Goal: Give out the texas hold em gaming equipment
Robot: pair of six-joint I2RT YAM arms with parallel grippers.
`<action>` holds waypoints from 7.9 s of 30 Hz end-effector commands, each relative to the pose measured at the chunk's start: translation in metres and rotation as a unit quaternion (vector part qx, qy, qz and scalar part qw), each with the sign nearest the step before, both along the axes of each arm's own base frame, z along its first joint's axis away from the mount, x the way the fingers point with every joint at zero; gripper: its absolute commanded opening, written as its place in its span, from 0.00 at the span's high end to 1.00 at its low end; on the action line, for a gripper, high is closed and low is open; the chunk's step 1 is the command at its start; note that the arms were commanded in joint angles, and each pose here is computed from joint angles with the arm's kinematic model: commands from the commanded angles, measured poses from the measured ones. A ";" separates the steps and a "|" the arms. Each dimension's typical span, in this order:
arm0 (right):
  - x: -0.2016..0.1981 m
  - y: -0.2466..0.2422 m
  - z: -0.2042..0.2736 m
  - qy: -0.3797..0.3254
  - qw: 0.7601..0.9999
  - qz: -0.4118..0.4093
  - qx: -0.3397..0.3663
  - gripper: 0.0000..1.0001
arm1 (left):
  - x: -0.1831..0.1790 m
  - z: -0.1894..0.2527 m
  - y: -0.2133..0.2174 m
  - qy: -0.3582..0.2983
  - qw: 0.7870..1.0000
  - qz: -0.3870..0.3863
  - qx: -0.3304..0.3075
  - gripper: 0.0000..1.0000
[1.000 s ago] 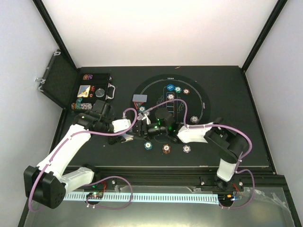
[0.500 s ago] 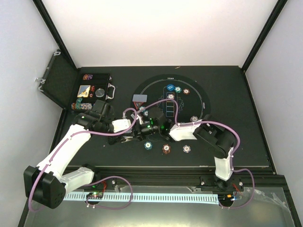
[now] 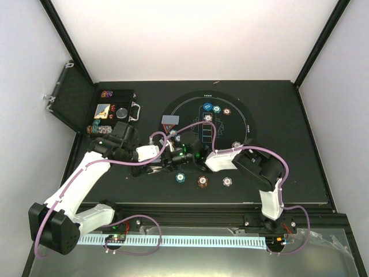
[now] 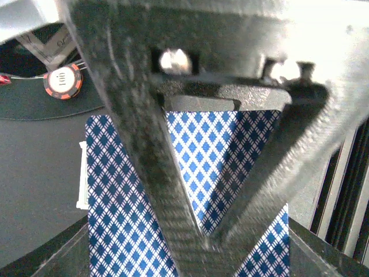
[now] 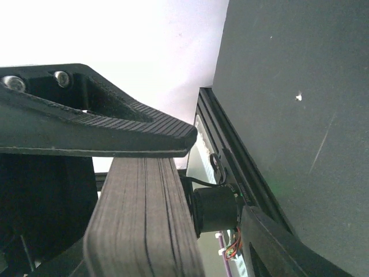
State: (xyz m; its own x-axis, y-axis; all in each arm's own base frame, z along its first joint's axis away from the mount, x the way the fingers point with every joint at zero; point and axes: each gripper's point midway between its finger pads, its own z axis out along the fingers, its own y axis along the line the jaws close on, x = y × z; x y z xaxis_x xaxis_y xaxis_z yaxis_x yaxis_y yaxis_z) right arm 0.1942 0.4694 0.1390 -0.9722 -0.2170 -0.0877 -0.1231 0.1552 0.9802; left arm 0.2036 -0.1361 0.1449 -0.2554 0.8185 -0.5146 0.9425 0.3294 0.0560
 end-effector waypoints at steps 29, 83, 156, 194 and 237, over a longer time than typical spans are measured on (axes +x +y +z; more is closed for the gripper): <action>0.027 -0.063 0.015 -0.055 0.995 -0.062 -0.051 0.93 | 0.005 0.017 -0.004 -0.020 1.000 -0.001 -0.018 0.98; 0.158 -0.297 -0.086 -0.085 0.887 -0.239 -0.386 0.71 | 0.004 0.012 -0.001 -0.016 1.000 -0.002 -0.005 0.99; 0.029 -0.044 -0.026 -0.030 0.995 -0.046 -0.088 0.43 | 0.006 0.017 -0.005 -0.015 1.000 -0.002 -0.019 0.98; 0.090 -0.117 0.016 -0.093 0.982 -0.121 -0.115 0.99 | 0.004 0.011 -0.003 -0.012 1.000 -0.001 -0.012 0.98; 0.391 -0.246 -0.070 -0.097 0.900 -0.301 -0.300 0.99 | -0.001 0.011 -0.002 -0.001 1.000 0.009 -0.016 0.98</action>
